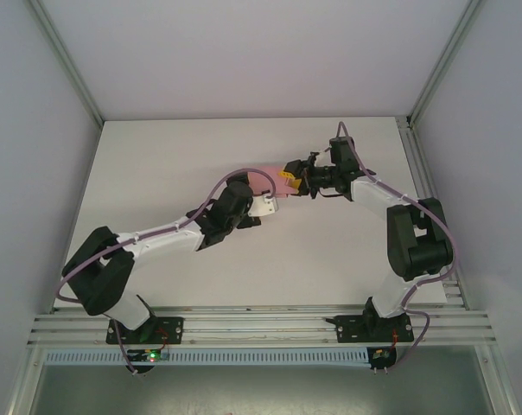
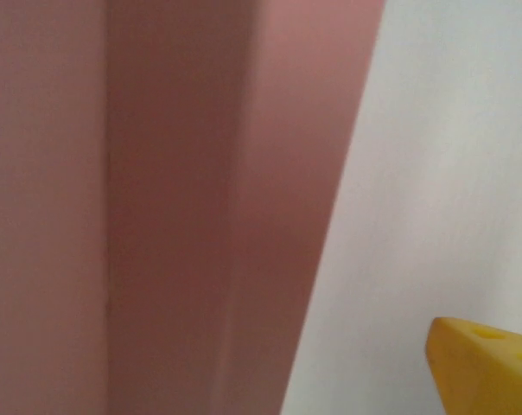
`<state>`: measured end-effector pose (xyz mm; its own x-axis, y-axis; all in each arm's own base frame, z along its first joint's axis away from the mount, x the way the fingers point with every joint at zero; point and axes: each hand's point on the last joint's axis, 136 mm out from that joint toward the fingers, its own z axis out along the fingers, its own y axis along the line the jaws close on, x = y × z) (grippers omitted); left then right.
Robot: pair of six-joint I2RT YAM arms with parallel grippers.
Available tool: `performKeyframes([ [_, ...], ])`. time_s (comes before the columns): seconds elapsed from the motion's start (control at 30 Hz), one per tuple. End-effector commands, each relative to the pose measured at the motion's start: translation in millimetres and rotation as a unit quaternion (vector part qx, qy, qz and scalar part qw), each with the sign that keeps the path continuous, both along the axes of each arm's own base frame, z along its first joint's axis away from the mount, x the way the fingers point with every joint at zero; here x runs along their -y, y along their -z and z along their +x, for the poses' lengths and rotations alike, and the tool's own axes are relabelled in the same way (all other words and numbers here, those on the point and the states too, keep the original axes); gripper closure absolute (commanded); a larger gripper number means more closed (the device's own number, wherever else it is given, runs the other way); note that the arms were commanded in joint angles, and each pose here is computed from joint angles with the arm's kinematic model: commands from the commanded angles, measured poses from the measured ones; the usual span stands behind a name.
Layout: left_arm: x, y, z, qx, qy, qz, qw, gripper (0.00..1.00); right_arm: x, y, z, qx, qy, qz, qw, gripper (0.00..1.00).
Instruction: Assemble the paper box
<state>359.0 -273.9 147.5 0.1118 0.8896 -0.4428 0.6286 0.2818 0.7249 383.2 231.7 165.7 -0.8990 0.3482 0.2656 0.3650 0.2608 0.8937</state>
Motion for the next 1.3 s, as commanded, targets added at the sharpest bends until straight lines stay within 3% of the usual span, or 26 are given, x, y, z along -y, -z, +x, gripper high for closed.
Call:
performKeyframes([
  [0.0,12.5,-29.5,18.0,0.059,-0.007,-0.019,0.998,0.15,-12.0,-11.0,-15.7,-0.010,-0.034,0.026,0.999,0.68],
  [0.2,16.8,-44.4,13.7,0.065,-0.002,-0.063,0.996,0.46,-8.6,-0.8,-16.3,-0.022,-0.031,0.021,0.999,0.66],
  [0.4,13.3,-40.5,-9.5,-0.022,0.010,-0.074,0.997,0.62,-3.1,-3.3,-16.5,0.026,-0.029,-0.029,0.999,0.50],
  [0.47,11.1,-38.5,-14.3,-0.038,0.007,-0.078,0.996,0.64,7.3,-7.3,-13.8,0.064,-0.021,-0.077,0.995,0.37],
  [0.53,8.4,-35.4,-19.9,-0.051,0.007,-0.078,0.996,0.65,20.3,-11.1,-10.4,0.098,-0.004,-0.125,0.987,0.02],
  [0.73,-5.6,-12.9,-42.1,-0.130,0.005,-0.038,0.991,0.64,58.1,-33.2,-7.5,0.178,0.041,-0.220,0.958,0.02],
  [0.87,-16.4,3.6,-63.1,-0.201,0.013,0.012,0.979,0.63,85.0,-60.1,-1.5,0.255,0.063,-0.305,0.915,0.02],
  [0.9,-17.2,5.2,-66.3,-0.218,0.006,0.013,0.976,0.67,95.3,-66.1,-1.6,0.277,0.074,-0.342,0.895,0.02],
  [1.03,-23.9,25.9,-94.7,-0.303,0.033,0.054,0.951,0.65,115.8,-101.0,-6.9,0.394,0.083,-0.464,0.789,0.02],
  [1.13,-28.2,32.8,-92.1,-0.316,0.014,0.072,0.946,0.61,111.3,-114.9,-16.2,0.454,0.067,-0.455,0.763,0.02],
  [1.27,-26.6,40.7,-113.5,-0.375,0.055,0.086,0.921,0.59,105.4,-130.0,-28.9,0.512,0.067,-0.429,0.741,0.02],
])
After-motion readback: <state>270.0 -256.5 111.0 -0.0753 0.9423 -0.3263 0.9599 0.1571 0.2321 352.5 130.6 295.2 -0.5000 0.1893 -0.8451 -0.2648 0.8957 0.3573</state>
